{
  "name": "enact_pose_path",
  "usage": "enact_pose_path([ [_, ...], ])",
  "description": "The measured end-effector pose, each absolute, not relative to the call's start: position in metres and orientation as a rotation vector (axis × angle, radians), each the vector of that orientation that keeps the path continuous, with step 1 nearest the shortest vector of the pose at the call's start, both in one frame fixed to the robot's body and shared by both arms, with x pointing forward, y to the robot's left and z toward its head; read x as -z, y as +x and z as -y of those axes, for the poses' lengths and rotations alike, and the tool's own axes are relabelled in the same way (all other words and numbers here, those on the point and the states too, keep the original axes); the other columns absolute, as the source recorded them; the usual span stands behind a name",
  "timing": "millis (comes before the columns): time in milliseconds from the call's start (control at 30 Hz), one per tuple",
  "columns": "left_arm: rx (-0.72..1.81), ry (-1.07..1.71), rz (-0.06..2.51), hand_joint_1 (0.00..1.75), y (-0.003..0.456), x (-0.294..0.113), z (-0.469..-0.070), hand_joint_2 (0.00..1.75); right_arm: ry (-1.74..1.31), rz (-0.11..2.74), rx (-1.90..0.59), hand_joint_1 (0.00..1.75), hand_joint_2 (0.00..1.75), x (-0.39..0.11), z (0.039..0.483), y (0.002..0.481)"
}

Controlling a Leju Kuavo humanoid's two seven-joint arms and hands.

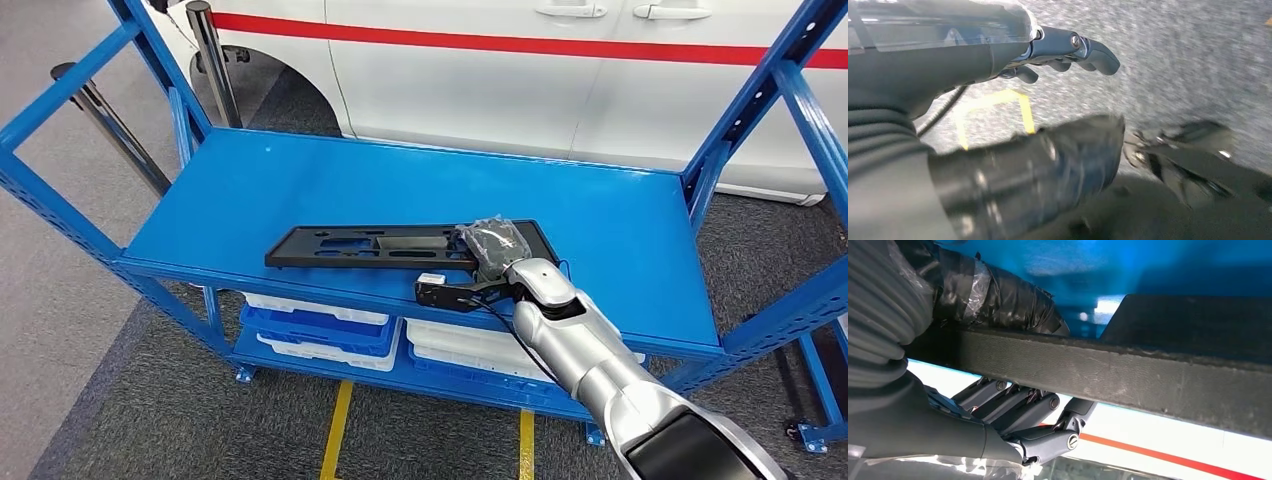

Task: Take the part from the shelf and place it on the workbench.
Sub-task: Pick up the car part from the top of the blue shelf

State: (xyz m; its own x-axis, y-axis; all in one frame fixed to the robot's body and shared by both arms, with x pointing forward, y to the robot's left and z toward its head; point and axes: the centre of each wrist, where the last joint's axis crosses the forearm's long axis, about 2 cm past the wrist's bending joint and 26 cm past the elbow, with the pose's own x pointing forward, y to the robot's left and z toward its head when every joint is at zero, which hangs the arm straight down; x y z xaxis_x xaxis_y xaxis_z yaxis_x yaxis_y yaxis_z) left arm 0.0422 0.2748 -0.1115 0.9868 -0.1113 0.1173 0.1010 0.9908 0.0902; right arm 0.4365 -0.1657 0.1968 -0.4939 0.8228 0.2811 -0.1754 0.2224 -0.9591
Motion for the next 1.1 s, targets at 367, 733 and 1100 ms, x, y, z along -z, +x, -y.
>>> enact_pose_path([
  [367,0.130,0.174,-0.011,0.00,0.042,0.111,-0.275,1.75,-1.268,1.690,-1.198,1.59,1.75,-0.182,0.161,0.416],
  [733,0.145,0.137,-0.022,0.00,0.043,0.111,-0.267,1.75,-1.415,1.869,-1.134,1.59,1.75,-0.164,0.151,0.378],
  [1100,0.170,0.115,-0.001,0.00,0.045,0.111,-0.265,1.75,-1.372,1.896,-1.055,1.59,1.75,-0.162,0.145,0.365],
])
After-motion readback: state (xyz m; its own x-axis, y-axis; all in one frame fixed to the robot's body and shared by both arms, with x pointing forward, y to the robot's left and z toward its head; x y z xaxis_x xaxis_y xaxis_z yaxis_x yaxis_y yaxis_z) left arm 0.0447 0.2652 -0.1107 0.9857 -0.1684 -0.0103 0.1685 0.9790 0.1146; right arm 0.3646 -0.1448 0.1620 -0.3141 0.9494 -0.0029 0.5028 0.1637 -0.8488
